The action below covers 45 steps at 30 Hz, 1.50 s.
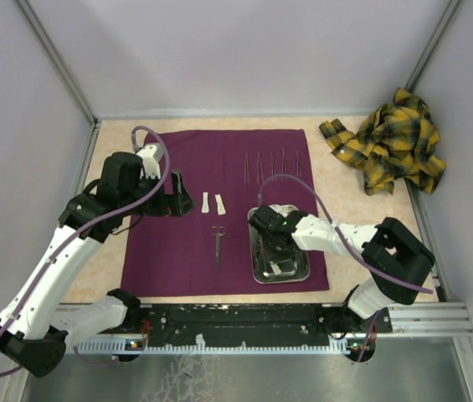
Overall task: Open and lay out the surgical kit
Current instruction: Pick up the medical item from the container.
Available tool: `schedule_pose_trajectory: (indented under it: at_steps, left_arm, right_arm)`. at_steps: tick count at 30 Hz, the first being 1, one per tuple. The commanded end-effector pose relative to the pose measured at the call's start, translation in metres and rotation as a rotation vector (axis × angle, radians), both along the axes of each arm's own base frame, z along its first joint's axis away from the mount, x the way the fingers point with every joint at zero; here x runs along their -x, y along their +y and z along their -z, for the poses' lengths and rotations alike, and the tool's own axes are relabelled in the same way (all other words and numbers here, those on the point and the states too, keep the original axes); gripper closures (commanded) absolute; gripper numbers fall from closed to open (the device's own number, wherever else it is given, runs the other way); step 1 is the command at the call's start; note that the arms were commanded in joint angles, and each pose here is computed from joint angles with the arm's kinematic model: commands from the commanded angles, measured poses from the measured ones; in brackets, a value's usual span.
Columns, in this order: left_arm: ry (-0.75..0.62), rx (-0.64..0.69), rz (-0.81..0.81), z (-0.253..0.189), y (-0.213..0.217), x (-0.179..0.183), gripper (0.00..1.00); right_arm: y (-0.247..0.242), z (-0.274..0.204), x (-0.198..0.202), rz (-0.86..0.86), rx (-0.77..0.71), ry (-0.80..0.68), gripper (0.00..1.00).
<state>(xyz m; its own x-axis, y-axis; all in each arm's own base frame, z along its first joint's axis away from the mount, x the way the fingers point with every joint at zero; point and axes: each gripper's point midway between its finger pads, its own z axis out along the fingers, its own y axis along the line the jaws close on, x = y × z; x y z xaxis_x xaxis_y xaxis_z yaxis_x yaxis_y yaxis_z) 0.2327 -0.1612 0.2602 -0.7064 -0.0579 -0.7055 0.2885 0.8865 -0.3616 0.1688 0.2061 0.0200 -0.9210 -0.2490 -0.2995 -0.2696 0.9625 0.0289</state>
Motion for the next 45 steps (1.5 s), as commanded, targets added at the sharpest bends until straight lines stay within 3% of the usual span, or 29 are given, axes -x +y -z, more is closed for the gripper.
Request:
schedule_pose_trajectory:
  at_steps: [1,24,32,45]
  left_arm:
    - [-0.036,0.022,-0.004,-0.015,0.001,0.001,0.0]
    - [-0.058,0.018,-0.008,-0.028,0.004,0.001,0.01]
    - [-0.074,0.017,-0.012,-0.036,0.007,0.003,0.01]
    - [-0.109,0.035,-0.002,-0.048,0.009,0.01,0.01]
  right_arm:
    - [-0.003,0.003,0.01,0.001,0.009,0.018,1.0]
    - [-0.009,-0.055,-0.021,0.095,-0.083,-0.134,1.0]
    - [0.004,-0.094,-0.04,0.133,-0.249,-0.178,1.0]
    - [0.089,-0.161,-0.096,0.128,-0.55,-0.249,1.0]
